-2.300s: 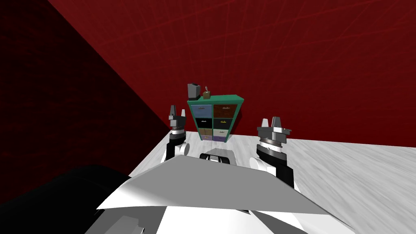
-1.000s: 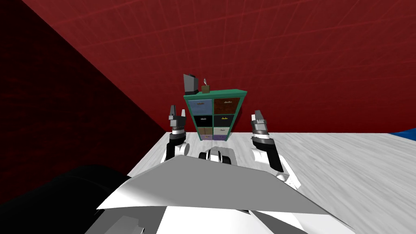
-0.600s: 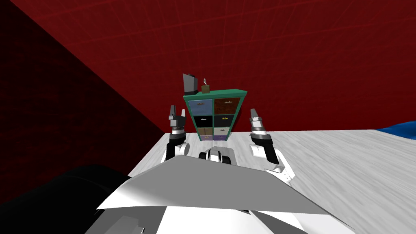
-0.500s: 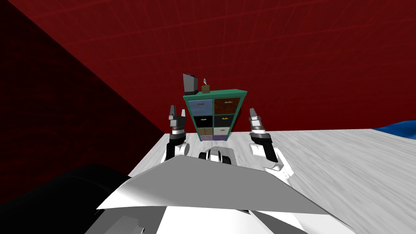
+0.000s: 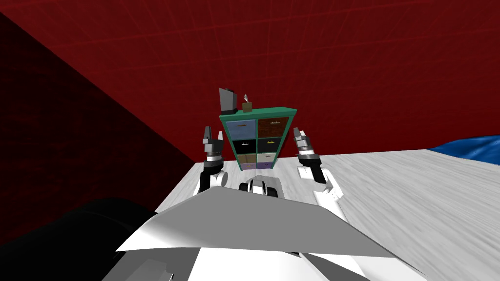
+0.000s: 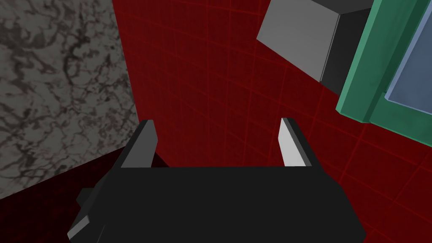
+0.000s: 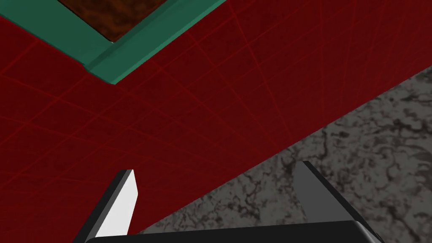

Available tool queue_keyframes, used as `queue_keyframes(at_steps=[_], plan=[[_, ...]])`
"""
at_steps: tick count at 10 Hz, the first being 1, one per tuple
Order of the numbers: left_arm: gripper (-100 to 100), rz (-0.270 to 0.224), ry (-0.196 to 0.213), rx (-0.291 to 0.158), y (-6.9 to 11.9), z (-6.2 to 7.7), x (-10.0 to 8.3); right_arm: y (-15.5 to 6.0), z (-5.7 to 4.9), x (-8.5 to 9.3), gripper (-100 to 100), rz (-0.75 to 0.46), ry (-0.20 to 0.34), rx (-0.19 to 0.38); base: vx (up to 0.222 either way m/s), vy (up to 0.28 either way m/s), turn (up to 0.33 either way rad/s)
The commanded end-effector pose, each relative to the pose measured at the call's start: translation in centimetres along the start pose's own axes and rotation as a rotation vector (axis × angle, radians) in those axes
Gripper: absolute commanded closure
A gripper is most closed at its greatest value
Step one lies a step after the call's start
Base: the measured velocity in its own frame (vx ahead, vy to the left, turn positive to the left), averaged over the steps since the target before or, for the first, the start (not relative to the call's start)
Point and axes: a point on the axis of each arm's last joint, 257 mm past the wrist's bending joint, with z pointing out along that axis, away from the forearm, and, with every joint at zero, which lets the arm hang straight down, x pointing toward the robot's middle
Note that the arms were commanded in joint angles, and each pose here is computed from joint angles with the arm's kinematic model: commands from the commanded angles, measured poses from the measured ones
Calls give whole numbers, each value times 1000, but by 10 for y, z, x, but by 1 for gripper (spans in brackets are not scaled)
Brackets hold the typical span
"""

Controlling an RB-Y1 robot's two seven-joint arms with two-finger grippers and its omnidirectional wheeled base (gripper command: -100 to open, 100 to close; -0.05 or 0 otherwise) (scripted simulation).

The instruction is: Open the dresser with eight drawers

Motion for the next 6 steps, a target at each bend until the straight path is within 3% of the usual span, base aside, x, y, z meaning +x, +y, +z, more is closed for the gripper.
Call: queue_keyframes(at_steps=[1,2,3,4,6], plan=[[0,0,0,0,0,0,0,-1,8,2,-100,-75,2,-7,4,29,13],[0,0,0,0,0,0,0,-5,21,7,-100,-143,13,-11,6,42,-109],[0,0,0,0,0,0,0,-4,22,6,-100,-164,10,-14,6,49,-59],[0,0,0,0,0,0,0,-10,32,13,-100,-222,26,-12,15,63,-91],[0,0,0,0,0,0,0,-7,36,11,-100,-261,19,-21,5,46,-22]])
